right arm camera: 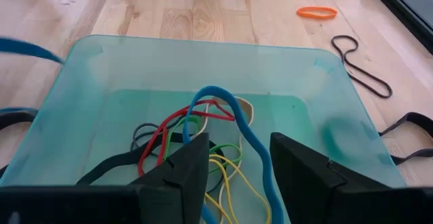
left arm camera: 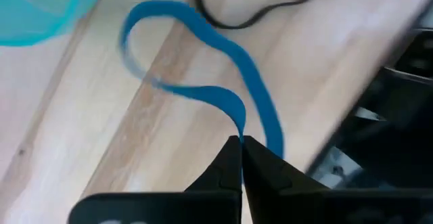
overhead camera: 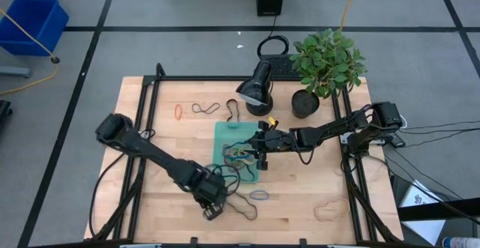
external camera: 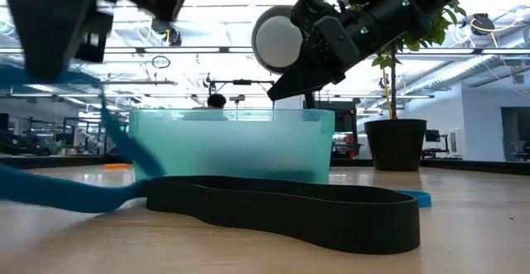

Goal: Pick and place rubber bands into bin
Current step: Put the left blue rubber band into the basket

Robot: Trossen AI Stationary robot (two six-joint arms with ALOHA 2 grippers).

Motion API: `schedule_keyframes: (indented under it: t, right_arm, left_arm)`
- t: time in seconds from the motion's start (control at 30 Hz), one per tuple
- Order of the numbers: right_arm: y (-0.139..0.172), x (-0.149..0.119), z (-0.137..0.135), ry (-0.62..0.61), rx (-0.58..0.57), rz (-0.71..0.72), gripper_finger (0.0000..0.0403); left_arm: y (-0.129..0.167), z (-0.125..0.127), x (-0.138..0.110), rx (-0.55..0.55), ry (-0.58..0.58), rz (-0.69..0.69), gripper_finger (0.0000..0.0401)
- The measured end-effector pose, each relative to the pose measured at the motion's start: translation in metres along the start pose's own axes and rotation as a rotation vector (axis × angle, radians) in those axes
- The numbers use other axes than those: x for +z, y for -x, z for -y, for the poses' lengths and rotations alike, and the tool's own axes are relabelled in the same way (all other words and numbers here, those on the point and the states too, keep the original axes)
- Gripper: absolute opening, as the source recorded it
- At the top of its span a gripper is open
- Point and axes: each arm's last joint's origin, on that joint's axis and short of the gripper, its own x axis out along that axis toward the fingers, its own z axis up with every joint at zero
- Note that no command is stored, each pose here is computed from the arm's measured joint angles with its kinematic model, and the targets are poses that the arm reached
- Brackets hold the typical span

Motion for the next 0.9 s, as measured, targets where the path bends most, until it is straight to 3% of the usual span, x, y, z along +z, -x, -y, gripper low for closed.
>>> schedule_keyframes:
  t: [0.37,0.6,0.9]
  right_arm:
    - [0.001,0.002,0.000,-0.003,0.001,0.013,0.0151]
    - [0.012,0.013,-0.001,-0.012,0.011,0.064,0.0151]
    - [0.029,0.026,0.000,0.011,0.015,0.126,0.0151]
  left_arm:
    - [0.096,-0.022,-0.030,-0.039,-0.061,0.061,0.0006]
    - [0.150,-0.040,-0.037,-0.058,-0.182,0.365,0.0010]
    - [0.177,-0.045,-0.008,-0.062,-0.439,0.655,0.0012]
